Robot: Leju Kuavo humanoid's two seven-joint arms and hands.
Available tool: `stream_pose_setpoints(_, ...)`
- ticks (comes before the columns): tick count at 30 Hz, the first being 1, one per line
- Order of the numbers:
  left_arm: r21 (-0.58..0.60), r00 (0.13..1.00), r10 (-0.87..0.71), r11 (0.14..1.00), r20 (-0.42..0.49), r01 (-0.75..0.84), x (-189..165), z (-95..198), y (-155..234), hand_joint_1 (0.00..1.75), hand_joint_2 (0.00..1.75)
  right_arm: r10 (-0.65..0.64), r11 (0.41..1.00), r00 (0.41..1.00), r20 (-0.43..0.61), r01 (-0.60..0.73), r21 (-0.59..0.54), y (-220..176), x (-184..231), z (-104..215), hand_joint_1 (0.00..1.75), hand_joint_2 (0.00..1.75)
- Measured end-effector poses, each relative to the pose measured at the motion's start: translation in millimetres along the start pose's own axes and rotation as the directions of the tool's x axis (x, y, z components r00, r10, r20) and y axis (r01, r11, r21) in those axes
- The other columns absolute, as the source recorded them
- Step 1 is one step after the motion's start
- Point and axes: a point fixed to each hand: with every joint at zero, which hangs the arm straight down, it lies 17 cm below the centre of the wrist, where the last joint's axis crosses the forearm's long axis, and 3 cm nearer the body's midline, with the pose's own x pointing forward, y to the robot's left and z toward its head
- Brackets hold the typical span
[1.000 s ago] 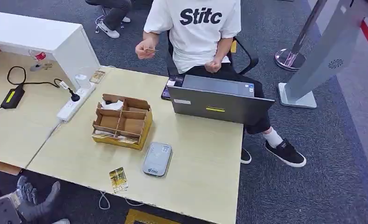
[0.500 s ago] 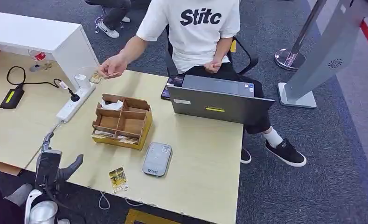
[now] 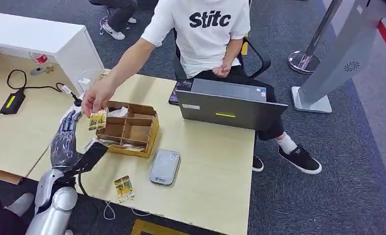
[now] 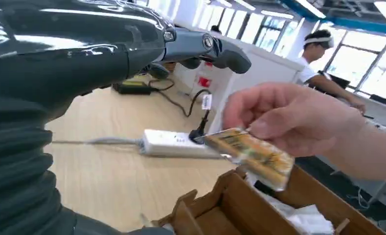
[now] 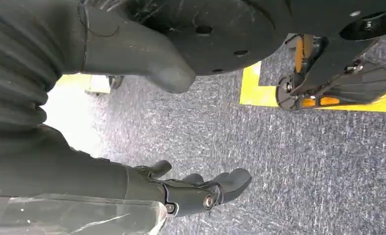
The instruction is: Pass the card to the sensor for recognition and then transmit it.
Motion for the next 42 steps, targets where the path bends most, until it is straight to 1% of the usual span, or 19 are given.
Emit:
stream_pose_setpoints(5,0.026,0.979,-0.186,0.983,0.083,0.184,23.5,-18.3,7.2,0.0,1.75,0.045,0.999,0.999,0.0,-0.045,0.003,1.3,-1.9,0.3,0.0,1.75)
stream_pose_setpoints(10,0.073,0.925,-0.346,0.938,0.154,0.339,45.6,-30.2,12.1,0.0,1.75,0.087,0.996,0.996,-0.004,-0.087,0.004,2.3,-5.1,0.7,0.0,1.75)
stream_pose_setpoints(11,0.089,0.906,-0.385,0.923,0.173,0.375,51.7,-32.7,13.2,1.59,1.75,0.099,0.995,0.995,-0.003,-0.099,0.004,2.5,-5.8,0.7,0.0,1.75)
stream_pose_setpoints(12,0.106,0.889,-0.419,0.908,0.186,0.406,56.6,-35.1,15.1,1.75,1.75,0.107,0.994,0.994,-0.003,-0.107,0.005,2.7,-6.2,0.8,0.0,1.75)
stream_pose_setpoints(18,0.216,0.765,-0.592,0.805,0.252,0.552,84.7,-42.6,22.0,1.75,1.75,0.163,0.987,0.987,-0.001,-0.163,0.005,4.2,-9.0,1.4,0.0,1.75)
stream_pose_setpoints(20,0.264,0.707,-0.653,0.757,0.271,0.597,95.5,-42.7,22.8,1.75,1.75,0.188,0.982,0.982,0.001,-0.188,0.005,4.5,-10.5,1.5,0.0,1.75)
stream_pose_setpoints(23,0.295,0.69,-0.667,0.745,0.281,0.599,103.7,-42.7,24.4,1.75,1.75,0.208,0.978,0.978,0.0,-0.208,0.001,3.8,-12.0,1.5,0.0,1.75)
stream_pose_setpoints(30,0.299,0.686,-0.656,0.754,0.316,0.584,115.0,-38.1,15.8,1.75,1.75,0.216,0.976,0.976,-0.008,-0.216,-0.001,4.1,-14.2,1.8,0.0,1.75)
stream_pose_setpoints(34,0.273,0.709,-0.61,0.792,0.354,0.546,122.0,-27.1,1.2,1.75,1.75,0.215,0.977,0.977,-0.012,-0.215,0.002,6.2,-15.5,2.4,0.0,1.75)
stream_pose_setpoints(36,0.237,0.727,-0.555,0.831,0.404,0.502,138.6,-11.7,-20.5,1.75,1.75,0.211,0.977,0.977,-0.016,-0.211,0.002,7.1,-16.6,2.7,0.0,1.75)
stream_pose_setpoints(38,0.173,0.757,-0.479,0.875,0.444,0.452,154.9,8.7,-48.9,1.75,1.75,0.21,0.978,0.977,-0.019,-0.21,0.004,9.6,-17.5,3.4,0.0,1.75)
stream_pose_setpoints(42,0.044,0.79,-0.34,0.928,0.51,0.371,185.2,46.2,-97.6,1.75,1.75,0.203,0.979,0.979,-0.025,-0.203,0.001,9.8,-19.2,3.6,0.0,1.75)
